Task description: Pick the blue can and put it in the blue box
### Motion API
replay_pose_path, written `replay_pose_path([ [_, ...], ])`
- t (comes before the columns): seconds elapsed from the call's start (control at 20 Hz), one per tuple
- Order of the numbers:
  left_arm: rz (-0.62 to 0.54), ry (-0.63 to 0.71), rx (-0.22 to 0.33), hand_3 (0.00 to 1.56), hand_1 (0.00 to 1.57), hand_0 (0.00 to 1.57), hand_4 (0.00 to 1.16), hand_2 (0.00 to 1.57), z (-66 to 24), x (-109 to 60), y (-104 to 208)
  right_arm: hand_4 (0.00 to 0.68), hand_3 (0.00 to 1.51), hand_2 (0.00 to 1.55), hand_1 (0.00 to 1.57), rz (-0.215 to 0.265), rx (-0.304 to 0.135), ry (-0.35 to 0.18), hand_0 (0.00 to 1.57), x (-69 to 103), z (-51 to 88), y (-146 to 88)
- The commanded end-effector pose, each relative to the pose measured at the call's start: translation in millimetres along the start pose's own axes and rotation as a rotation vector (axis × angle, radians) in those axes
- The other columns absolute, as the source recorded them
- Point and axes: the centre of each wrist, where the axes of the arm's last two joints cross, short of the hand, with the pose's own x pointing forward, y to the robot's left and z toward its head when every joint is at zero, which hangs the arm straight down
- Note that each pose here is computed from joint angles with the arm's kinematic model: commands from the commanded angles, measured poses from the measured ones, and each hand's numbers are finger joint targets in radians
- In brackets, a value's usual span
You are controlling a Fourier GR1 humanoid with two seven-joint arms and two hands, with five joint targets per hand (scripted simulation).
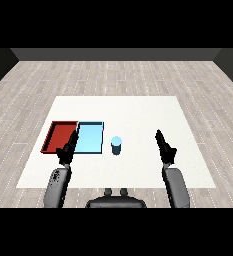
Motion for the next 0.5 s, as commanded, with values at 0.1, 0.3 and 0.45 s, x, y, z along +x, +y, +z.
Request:
replay_pose_path([
  [0.1, -0.008, -0.015, 0.032, 0.00, 0.00, 0.00, 0.00, 0.00, -1.8, 5.0, 8, 0.000, 0.00, 0.00, 0.00, -0.016, -0.009, -0.012, 0.00, 9.6, -8.8, 38],
  [0.3, 0.095, -0.369, -0.004, 0.00, 0.00, 0.00, 0.00, 0.00, -10.2, 44.7, -4, 0.000, 0.00, 0.00, 0.00, -0.188, 0.086, -0.207, 0.00, 32.6, -17.5, 71],
  [0.45, 0.103, -0.423, 0.002, 0.00, 0.00, 0.00, 0.00, 0.00, 4.0, 19.3, 12, 0.000, 0.00, 0.00, 0.00, -0.207, 0.097, -0.241, 0.00, 19.4, -12.7, 79],
])
